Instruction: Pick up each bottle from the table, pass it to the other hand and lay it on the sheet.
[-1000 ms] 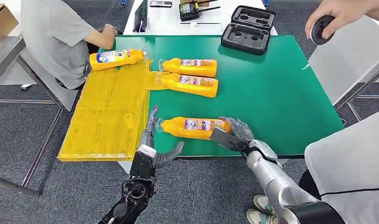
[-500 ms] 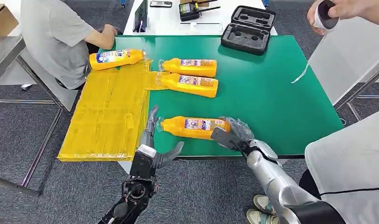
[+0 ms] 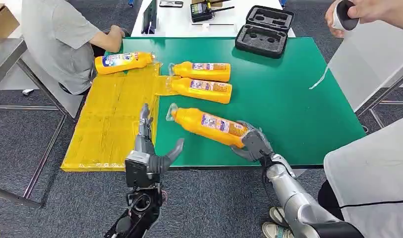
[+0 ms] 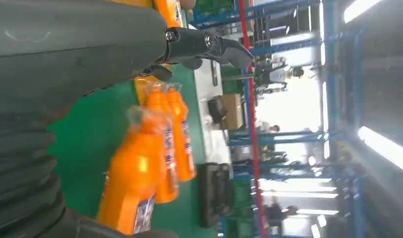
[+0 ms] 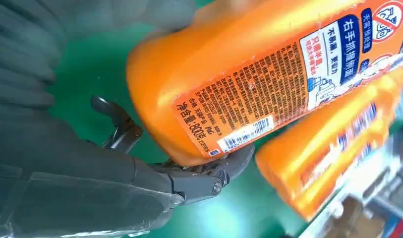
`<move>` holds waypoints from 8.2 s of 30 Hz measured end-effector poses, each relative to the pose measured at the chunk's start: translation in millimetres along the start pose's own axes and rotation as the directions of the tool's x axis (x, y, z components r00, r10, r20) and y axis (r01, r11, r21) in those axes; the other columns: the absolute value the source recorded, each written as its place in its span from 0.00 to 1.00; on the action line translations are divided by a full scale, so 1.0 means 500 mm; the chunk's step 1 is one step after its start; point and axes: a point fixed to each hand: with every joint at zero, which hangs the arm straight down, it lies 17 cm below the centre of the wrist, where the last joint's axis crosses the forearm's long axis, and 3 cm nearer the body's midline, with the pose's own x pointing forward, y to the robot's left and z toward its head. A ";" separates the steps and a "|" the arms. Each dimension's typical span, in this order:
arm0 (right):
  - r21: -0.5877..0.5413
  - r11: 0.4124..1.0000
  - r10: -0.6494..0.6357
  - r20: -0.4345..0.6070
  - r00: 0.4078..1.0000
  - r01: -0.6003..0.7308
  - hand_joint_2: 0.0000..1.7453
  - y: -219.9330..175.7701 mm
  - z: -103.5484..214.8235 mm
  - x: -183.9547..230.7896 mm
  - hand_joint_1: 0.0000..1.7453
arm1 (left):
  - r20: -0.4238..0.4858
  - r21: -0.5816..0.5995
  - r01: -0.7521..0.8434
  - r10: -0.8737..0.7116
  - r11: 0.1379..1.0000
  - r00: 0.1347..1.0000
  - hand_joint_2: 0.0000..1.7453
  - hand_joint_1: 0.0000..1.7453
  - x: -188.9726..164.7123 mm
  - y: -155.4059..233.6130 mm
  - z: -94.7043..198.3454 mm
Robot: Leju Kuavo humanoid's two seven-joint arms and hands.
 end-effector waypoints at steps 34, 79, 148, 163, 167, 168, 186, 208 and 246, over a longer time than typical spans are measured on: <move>0.135 0.838 -0.544 0.287 0.788 0.529 1.00 0.076 0.005 0.260 1.00 | -0.313 0.043 -0.540 0.525 0.840 0.791 1.00 0.00 -0.149 -0.048 0.081; 0.239 0.847 -0.522 0.207 0.828 0.474 1.00 0.158 0.007 0.247 1.00 | -0.081 0.018 -0.567 0.567 0.823 0.820 1.00 0.00 -0.021 0.034 -0.016; 0.299 0.825 -0.536 0.141 0.832 0.480 1.00 0.227 0.019 0.238 1.00 | -0.222 -0.017 -0.558 0.541 0.830 0.811 1.00 0.00 -0.081 -0.053 0.032; 0.302 0.836 -0.512 0.130 0.849 0.458 1.00 0.243 0.021 0.232 1.00 | -0.142 -0.025 -0.512 0.504 0.858 0.852 1.00 1.00 -0.045 -0.011 0.006; 0.311 0.835 -0.511 0.131 0.850 0.454 1.00 0.251 0.021 0.238 1.00 | -0.140 -0.031 -0.525 0.517 0.850 0.845 1.00 1.00 -0.043 -0.009 0.008; 0.312 0.834 -0.512 0.132 0.849 0.455 1.00 0.253 0.021 0.240 1.00 | -0.140 -0.029 -0.527 0.519 0.849 0.844 1.00 1.00 -0.044 -0.006 0.008; 0.326 0.801 -0.565 0.135 0.814 0.502 1.00 0.250 0.016 0.260 1.00 | -0.133 -0.065 -0.551 0.540 0.832 0.831 1.00 1.00 -0.031 -0.014 0.010; 0.264 0.844 -0.517 0.164 0.840 0.468 1.00 0.220 -0.012 0.260 0.00 | -0.105 -0.091 -0.428 0.419 0.899 0.902 1.00 1.00 -0.018 -0.027 -0.003; -0.006 0.863 -0.489 0.235 0.840 0.505 1.00 0.156 0.058 0.220 0.00 | 0.469 -0.050 0.904 -0.789 0.425 0.397 1.00 1.00 -0.040 0.050 -0.081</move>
